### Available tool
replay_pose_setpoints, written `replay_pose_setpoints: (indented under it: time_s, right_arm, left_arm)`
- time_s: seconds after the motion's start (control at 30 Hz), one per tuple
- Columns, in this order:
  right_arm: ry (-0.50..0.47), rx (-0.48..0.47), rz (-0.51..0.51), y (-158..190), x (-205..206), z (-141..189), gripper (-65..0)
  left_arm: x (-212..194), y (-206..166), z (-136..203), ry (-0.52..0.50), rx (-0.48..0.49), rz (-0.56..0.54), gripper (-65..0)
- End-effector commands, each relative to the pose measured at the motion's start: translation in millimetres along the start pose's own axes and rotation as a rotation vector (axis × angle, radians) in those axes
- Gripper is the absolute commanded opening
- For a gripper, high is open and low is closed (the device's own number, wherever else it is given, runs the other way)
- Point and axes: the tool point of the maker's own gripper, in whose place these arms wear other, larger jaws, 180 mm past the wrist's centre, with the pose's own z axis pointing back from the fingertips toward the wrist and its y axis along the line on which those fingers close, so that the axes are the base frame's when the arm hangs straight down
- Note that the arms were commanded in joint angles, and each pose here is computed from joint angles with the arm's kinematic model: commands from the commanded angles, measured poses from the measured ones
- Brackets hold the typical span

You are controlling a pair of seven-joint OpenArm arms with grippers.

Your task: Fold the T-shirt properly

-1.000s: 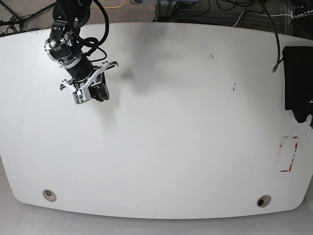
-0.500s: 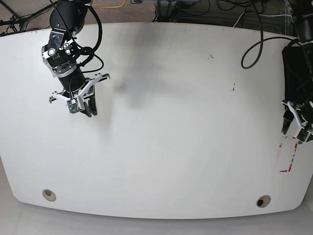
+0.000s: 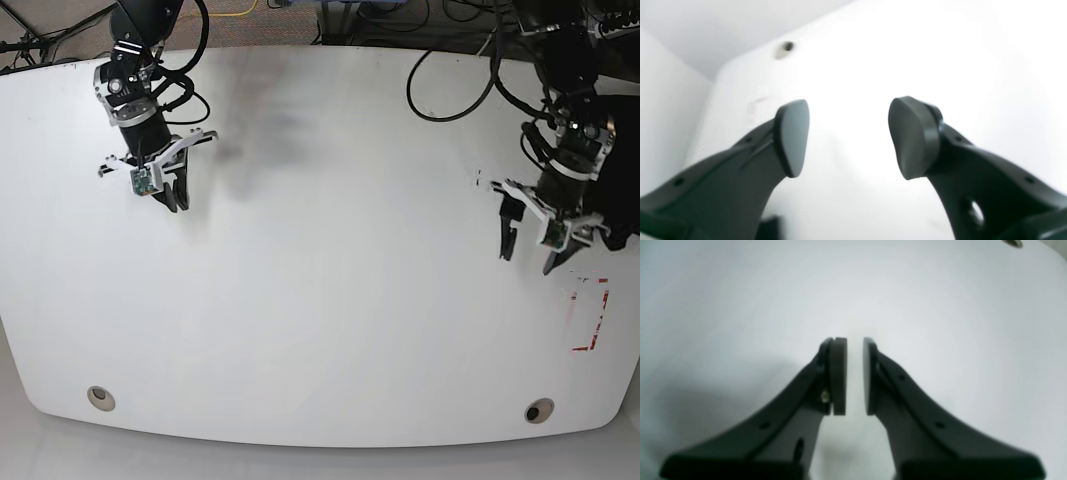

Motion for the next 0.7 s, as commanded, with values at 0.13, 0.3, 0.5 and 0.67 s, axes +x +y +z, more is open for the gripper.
replay_pose_setpoints:
  time_s: [0.13,0.3,0.5,0.67]
  right_arm:
    - [0.002,0.029,-0.05,10.6,-11.3,21.2,-57.1]
    - [0.012,0.05,-0.122,22.6,-19.9,46.7,-57.1]
    - [0.061,0.067,-0.15,34.7,-33.5,73.9,-57.1]
    - [0.119,0.079,-0.204,47.4,-52.7,93.6,-57.1]
  left_arm:
    - [3.5,-35.1,28.9,-0.03,-0.01,0.089,-27.6]
    - [-32.3,-65.5,57.4,0.082,-0.045,0.158,-27.6]
    - [-64.5,-89.7,87.7,0.193,-0.063,0.227,-27.6]
    - [-87.9,-108.7,116.5,0.289,-0.09,0.263,-27.6]
